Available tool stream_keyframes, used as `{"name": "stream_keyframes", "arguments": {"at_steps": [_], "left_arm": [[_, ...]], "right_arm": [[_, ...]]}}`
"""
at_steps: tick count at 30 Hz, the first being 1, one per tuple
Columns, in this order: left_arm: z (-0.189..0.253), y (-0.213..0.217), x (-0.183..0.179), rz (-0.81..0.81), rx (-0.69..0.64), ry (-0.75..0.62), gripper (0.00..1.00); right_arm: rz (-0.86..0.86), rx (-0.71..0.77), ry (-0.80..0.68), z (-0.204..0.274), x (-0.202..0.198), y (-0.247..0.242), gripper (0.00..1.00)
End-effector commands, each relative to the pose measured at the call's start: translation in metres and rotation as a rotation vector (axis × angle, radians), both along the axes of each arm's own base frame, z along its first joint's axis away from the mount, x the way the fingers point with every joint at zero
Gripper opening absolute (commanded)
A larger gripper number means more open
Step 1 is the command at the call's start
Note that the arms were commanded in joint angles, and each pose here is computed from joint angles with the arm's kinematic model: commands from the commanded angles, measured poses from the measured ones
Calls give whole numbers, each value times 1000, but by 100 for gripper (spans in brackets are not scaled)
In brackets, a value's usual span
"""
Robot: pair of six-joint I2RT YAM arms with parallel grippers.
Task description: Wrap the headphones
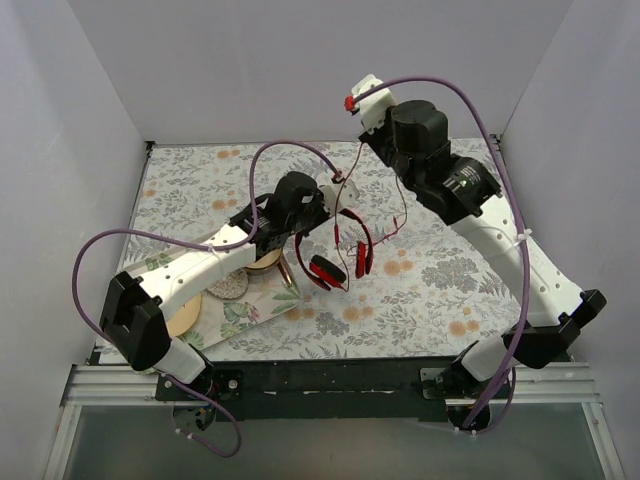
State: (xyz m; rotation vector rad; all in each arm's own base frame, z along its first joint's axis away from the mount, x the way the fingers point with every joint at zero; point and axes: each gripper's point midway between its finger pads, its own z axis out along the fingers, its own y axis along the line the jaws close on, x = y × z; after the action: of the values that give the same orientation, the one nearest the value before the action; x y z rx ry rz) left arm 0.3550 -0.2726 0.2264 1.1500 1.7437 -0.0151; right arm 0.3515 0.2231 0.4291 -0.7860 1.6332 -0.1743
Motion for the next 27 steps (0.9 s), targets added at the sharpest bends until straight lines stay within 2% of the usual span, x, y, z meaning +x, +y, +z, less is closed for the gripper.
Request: {"name": "stream_keyframes", "arguments": {"at_steps": [1,5,11,18,27], "left_arm": [[28,-2,-26,-52,-98,37,0],[32,-12,-47,-118,-158,108,0],[40,-22,-74,-198,-185,124,0],[17,-36,-91,-211,-72,110,0],[-11,-41,-85,-171,2,138,0]], "right_arm": [[-61,70,-59,27,25,-29,1],[-101,101,-31,19,44,-48,1],[-129,141,40,3,75,-72,1],[-142,160,70,3,105,-78,1],[-79,245,53,21,92,-68,1]]}}
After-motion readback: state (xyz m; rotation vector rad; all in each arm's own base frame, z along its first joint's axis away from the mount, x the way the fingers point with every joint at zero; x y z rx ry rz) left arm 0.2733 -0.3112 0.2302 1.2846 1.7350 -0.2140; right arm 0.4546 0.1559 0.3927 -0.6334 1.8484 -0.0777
